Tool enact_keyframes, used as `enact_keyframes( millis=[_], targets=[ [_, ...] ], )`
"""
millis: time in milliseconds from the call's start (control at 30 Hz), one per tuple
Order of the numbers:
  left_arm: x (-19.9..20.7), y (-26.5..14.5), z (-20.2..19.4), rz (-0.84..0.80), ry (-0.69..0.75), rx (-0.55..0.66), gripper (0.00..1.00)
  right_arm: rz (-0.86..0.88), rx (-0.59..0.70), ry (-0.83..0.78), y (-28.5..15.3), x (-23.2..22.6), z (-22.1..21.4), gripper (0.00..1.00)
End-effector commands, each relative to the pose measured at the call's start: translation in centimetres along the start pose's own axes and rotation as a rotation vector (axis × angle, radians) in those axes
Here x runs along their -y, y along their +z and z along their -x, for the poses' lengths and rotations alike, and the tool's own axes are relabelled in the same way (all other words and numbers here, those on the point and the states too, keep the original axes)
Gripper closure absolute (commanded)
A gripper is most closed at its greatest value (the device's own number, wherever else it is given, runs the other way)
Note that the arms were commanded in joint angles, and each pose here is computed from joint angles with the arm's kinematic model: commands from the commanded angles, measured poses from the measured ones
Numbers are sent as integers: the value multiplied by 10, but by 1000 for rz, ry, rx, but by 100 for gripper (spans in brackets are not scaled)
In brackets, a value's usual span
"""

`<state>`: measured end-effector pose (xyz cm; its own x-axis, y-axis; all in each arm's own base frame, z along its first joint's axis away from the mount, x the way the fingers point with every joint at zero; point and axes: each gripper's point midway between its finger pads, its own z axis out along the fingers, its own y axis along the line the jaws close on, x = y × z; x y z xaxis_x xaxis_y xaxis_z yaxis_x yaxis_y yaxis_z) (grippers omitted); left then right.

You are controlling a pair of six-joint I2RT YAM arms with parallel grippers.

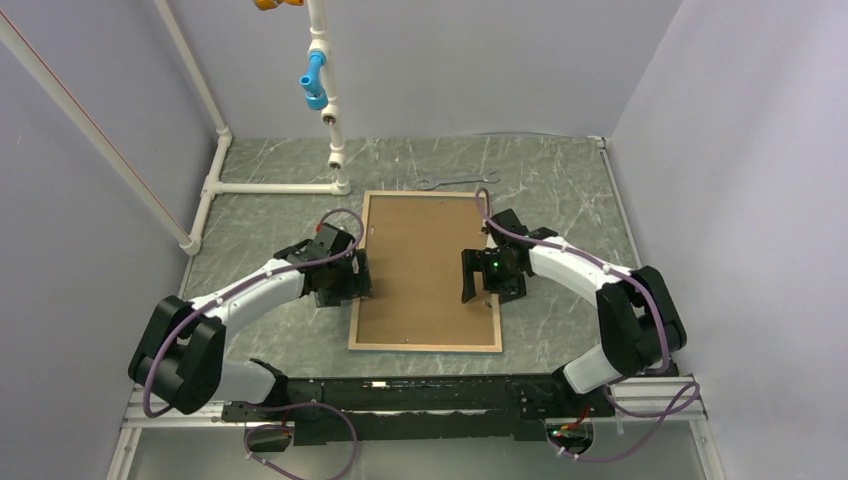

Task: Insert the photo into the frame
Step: Install the photo frame at the center of the board.

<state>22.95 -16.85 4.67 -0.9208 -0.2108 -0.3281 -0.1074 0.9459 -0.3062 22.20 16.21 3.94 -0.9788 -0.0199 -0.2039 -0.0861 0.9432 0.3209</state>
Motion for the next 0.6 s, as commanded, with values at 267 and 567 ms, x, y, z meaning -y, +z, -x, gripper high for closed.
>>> enact_keyframes(
  millis=[267,567],
  targets=[
    [-20,1,0,42,-9,1,14,-127,59,-80,-1,-16,16,2],
    [-26,5,-4,69,-5,-18,14,-227,34,-92,5,7,2,9]
  ],
)
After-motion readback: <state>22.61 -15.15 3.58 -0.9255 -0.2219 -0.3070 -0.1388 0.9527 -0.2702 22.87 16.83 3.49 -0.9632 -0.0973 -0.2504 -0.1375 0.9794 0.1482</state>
